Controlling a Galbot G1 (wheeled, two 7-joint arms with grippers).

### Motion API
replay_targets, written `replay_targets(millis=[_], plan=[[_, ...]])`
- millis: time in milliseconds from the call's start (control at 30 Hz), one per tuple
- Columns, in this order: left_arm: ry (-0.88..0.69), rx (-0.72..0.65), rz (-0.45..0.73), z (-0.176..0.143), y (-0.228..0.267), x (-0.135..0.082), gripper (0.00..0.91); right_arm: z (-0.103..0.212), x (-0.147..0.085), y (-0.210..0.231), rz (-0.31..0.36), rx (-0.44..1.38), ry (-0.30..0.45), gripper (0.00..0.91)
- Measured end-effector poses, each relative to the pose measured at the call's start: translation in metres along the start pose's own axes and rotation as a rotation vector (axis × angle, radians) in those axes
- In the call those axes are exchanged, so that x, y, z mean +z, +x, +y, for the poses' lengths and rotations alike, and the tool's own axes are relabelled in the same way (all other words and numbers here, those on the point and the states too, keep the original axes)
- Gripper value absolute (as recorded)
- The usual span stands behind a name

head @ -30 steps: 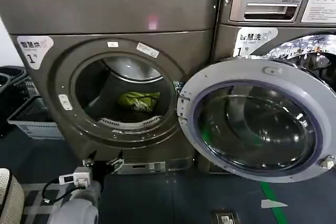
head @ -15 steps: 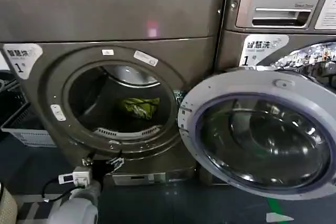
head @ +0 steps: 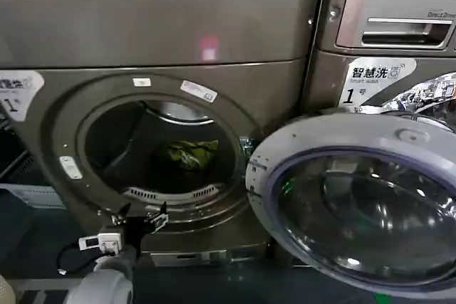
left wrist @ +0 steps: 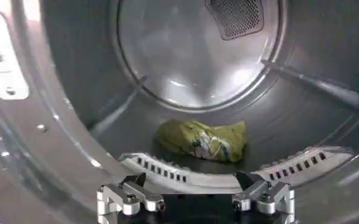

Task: Grasp the clothes from the dryer.

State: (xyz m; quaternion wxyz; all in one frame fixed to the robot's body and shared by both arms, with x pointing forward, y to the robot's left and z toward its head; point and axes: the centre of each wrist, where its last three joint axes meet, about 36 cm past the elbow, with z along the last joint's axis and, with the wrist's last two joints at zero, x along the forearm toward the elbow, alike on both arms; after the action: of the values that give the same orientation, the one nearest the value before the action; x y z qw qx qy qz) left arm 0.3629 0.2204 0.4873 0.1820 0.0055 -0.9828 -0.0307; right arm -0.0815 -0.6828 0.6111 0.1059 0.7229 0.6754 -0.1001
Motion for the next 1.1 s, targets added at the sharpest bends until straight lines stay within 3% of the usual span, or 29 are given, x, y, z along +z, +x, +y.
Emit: replay_targets(millis=[1100], plan=[[0.003,0.008,-0.003,-0.0015,0.0019,-0.0006,0.907,-0.0023,0.006,0.0018,0.005,0.006,0.014,0.907]])
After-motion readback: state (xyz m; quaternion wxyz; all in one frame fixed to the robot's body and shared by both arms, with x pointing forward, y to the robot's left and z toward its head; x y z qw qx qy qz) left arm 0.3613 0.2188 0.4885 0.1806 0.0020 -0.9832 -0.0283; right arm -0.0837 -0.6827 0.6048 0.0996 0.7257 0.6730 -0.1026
